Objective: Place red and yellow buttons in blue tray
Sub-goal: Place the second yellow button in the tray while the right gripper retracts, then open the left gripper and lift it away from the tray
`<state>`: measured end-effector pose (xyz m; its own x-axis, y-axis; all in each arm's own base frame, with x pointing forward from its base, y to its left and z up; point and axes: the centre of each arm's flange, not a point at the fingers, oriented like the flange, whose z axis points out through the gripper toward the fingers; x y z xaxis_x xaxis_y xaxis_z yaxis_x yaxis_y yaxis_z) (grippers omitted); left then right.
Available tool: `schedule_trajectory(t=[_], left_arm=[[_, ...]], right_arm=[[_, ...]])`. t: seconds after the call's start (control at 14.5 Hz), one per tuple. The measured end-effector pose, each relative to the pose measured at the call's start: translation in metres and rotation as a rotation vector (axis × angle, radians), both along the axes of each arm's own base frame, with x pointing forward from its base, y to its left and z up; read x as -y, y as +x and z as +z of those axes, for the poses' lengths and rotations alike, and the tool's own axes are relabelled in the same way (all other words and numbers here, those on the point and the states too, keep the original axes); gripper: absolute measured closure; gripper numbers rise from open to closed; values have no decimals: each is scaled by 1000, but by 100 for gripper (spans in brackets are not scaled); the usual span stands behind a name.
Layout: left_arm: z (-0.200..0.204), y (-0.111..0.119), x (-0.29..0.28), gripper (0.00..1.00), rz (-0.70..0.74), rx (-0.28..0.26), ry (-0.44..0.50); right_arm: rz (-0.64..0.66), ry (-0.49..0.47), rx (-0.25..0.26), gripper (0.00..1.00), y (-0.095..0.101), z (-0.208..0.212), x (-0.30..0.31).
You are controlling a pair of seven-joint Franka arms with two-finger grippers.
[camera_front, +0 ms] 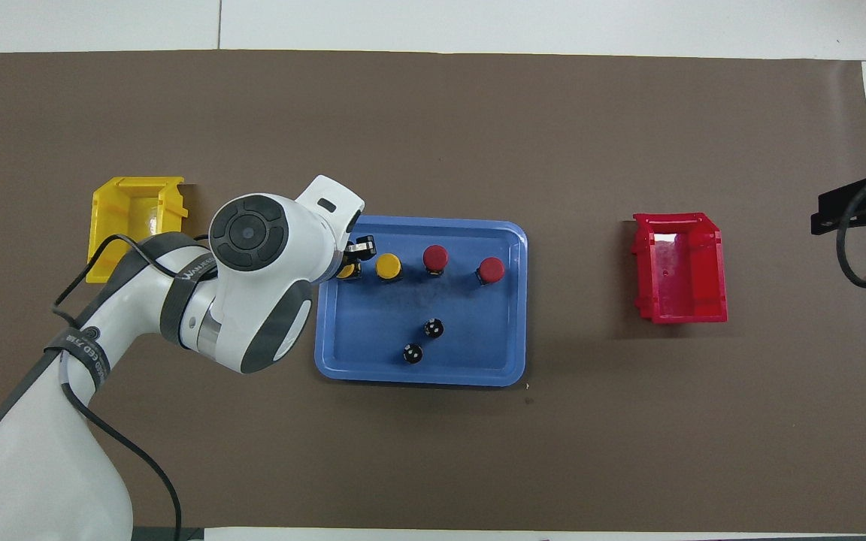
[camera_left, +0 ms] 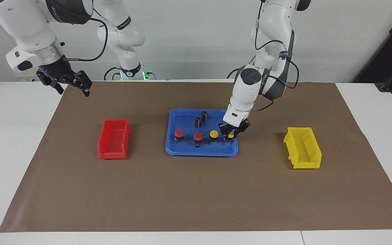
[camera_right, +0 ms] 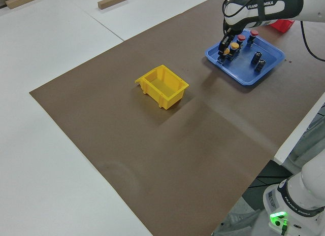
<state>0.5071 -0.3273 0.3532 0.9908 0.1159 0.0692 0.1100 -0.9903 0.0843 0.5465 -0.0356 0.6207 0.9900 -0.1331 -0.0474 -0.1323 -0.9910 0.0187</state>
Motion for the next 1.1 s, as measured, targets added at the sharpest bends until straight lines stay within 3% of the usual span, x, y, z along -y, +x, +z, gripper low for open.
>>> schedule_trajectory(t=[0.28,0.34,0.69,0.96,1.1], left_arm=[[1,0,-1,59,2,2,-1],[1,0,-1,53,2,2,0],[16,9,-4,1,3,-5,7],[102,39,-43,0,-132,-53,53],[148,50,-82,0,-165,-52,66]], right_arm=[[0,0,0,0,0,0,0],[0,0,0,0,0,0,0],[0,0,0,0,0,0,0],[0,0,0,0,0,0,0],[0,0,0,0,0,0,0]])
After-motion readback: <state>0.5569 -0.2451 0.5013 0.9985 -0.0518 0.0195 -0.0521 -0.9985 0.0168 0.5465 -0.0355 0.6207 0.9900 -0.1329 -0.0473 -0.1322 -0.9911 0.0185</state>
